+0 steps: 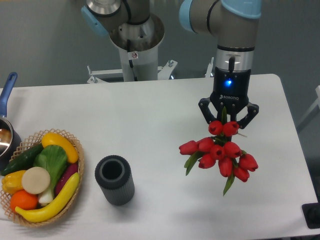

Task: Pick up the flowers from the vase
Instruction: 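Carry the tulip bunch away from the vase and hold it raised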

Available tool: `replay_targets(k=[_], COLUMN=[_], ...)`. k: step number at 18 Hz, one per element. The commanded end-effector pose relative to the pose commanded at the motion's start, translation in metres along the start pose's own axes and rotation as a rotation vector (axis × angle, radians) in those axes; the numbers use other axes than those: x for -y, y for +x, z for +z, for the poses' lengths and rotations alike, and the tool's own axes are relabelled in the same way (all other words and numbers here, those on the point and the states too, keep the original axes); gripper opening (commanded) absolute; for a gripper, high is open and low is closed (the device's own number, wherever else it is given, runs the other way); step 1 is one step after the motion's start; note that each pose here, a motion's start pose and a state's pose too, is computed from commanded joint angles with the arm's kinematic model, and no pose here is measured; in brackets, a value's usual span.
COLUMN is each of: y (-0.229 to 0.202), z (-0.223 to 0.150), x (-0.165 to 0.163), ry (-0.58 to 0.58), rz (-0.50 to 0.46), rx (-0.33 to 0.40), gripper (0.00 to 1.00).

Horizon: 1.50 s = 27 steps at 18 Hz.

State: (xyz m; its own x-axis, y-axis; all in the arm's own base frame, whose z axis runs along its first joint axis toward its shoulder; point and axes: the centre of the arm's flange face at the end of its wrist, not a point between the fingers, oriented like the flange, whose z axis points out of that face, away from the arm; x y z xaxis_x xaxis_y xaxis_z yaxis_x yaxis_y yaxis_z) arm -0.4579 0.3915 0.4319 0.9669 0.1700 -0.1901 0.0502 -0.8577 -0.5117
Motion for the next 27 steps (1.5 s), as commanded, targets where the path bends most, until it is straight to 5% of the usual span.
replay_targets(k=[3, 12, 27], y=[-0.003, -0.014, -0.017], z=[0.002, 0.015, 0.026], x=[-0.009, -0.041, -0.067], ry=[-0.047, -0.283, -0.527], rz=[-0.018, -0.013, 0.107], rx=[-0.020, 0.072, -0.001], gripper=[0.30, 0.29, 0.29])
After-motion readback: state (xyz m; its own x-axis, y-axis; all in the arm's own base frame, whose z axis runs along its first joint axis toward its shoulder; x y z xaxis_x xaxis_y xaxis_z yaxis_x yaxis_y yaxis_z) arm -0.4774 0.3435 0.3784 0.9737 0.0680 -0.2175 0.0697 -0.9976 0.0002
